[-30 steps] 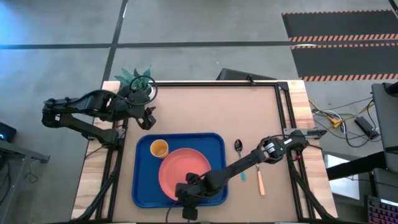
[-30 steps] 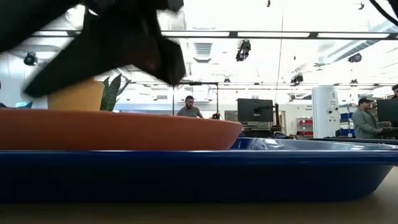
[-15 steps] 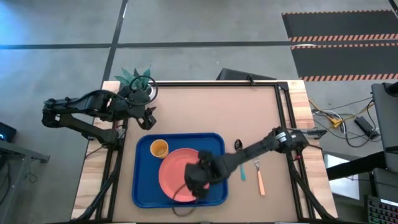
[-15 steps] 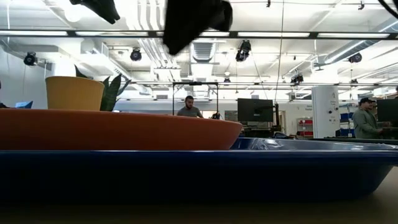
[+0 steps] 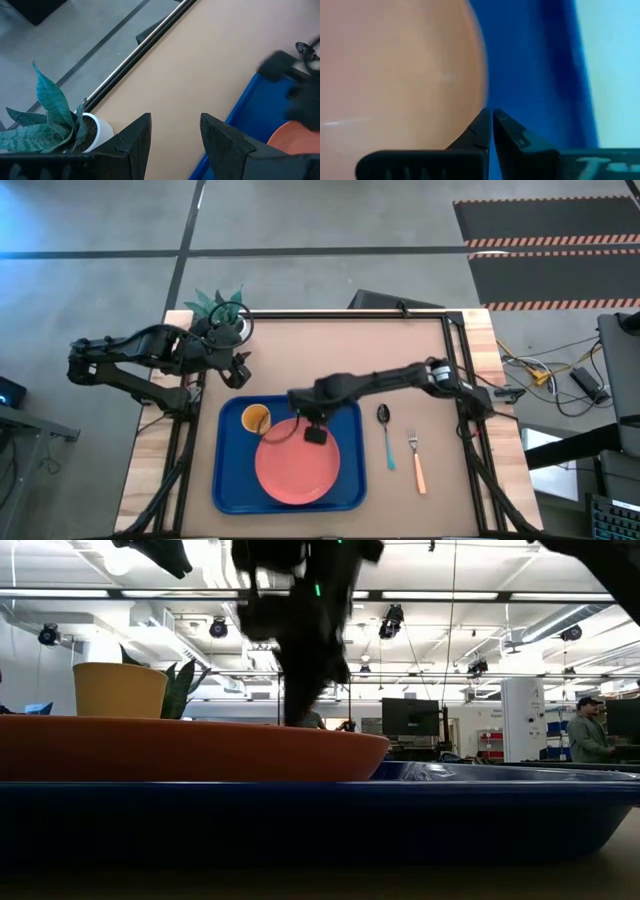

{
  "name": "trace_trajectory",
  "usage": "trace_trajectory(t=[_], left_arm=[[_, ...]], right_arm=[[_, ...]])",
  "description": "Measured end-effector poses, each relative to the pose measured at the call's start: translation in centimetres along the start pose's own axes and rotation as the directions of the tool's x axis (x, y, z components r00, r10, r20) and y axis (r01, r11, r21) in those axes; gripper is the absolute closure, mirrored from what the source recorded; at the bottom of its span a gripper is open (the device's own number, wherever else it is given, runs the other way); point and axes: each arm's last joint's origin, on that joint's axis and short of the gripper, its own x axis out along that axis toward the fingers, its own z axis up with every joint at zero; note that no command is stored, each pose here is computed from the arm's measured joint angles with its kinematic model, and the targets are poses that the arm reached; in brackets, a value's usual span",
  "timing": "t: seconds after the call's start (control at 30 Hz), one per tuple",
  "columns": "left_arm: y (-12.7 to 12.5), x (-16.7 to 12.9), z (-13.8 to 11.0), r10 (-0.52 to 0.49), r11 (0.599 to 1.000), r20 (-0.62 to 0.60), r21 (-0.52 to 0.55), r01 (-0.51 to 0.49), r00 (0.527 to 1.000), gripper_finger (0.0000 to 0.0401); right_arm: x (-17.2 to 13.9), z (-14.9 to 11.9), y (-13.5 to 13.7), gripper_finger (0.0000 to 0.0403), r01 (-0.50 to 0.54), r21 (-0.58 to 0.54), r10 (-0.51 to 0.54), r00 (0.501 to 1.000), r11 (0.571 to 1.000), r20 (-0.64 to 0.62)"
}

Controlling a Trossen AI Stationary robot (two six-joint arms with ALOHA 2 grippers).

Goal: Pick and place plate/cup/fork/spoon on tray
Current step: Put the pink plate on the blue tray, then adjust the blue tray

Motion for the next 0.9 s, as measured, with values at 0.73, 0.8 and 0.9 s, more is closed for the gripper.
trace_trajectory(t=[0.73,0.8,0.9], left_arm=[[-0.2,0.2,0.0,0.0,0.997,-0.008,-0.081,-0.001,1.0,0.0247],[-0.3,0.3,0.1,0.0,0.995,-0.012,-0.098,-0.002,1.0,0.0247],[-0.5,0.5,0.1,0.004,0.996,-0.018,-0.094,-0.006,1.0,0.0247]], right_arm=[[4.7,-3.7,-11.0,0.0395,-0.147,-0.006,0.145,0.98,0.989,-0.14],[4.4,-3.7,-12.3,0.0395,-0.14,-0.01,0.138,0.982,0.99,-0.13],[3.8,-3.7,-14.6,0.0395,-0.116,0.0,0.116,0.987,0.993,-0.112]])
